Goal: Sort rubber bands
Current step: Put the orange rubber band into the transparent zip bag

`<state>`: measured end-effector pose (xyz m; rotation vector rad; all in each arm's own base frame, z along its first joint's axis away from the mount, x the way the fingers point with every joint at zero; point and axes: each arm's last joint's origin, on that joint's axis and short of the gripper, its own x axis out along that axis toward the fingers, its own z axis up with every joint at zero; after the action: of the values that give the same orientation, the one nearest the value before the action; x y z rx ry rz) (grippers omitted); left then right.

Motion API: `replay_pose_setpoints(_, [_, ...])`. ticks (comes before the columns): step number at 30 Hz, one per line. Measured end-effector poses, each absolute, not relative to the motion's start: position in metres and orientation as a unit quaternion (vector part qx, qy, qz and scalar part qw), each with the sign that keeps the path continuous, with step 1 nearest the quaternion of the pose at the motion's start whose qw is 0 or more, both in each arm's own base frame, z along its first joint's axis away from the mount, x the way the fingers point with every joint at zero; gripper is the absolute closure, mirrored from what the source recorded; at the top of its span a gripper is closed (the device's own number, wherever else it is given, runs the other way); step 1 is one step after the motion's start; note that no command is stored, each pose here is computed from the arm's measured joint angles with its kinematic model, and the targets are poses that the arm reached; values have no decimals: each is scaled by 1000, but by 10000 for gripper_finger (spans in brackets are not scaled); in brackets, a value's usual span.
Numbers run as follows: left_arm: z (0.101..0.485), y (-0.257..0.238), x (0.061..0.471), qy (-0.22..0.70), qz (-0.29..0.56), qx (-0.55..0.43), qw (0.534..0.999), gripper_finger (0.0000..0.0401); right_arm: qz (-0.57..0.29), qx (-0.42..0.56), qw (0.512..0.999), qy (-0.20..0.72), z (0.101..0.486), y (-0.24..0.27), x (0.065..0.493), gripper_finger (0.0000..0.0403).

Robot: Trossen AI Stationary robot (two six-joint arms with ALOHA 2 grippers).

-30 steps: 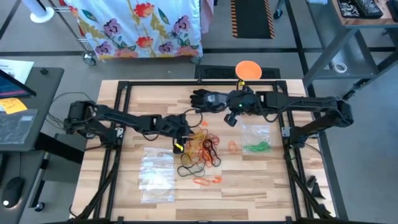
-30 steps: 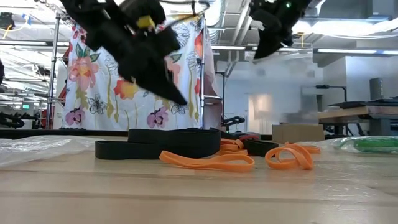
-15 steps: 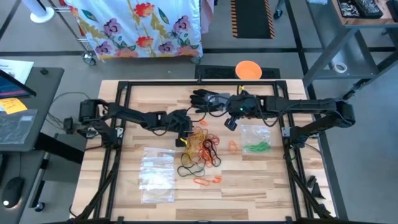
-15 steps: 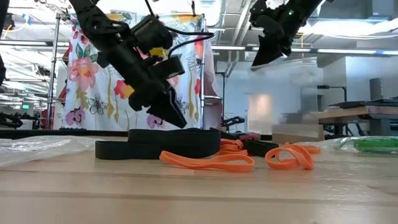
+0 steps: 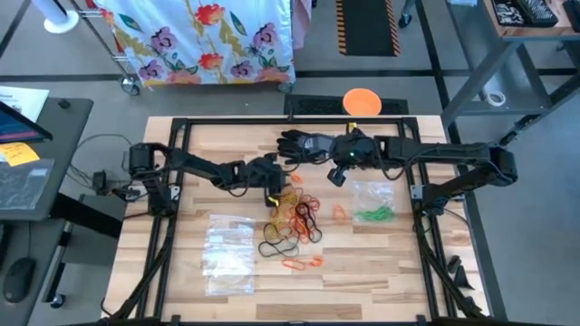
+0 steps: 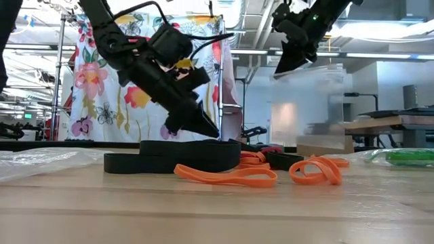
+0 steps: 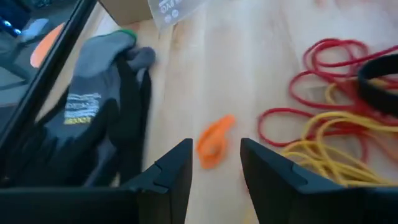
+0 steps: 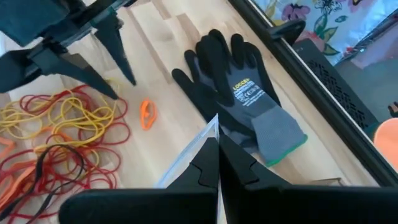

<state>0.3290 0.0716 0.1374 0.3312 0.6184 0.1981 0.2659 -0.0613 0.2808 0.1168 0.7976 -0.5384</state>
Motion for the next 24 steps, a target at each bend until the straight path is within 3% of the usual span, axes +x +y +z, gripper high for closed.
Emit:
replay_pose_setpoints(5, [146,89,340,304,80,154,937,269,-255,65,886,383,281,-62,266,403])
replay_pose_setpoints(11, [127,100,357,333,18,126,934,269,-256,76,885,382,281,-64,265,403])
replay_pose_setpoints(19, [109,109,385,390,8,93,916,270,-252,87,885,381,281,-63,266,403])
replay_pose_setpoints(22, [110,109,386,416,6,88,905,291,-255,91,885,379,281,-63,265,403])
replay_pose_setpoints(24, [113,108,385,426,14,91,900,326,-255,93,884,379,281,-63,265,403])
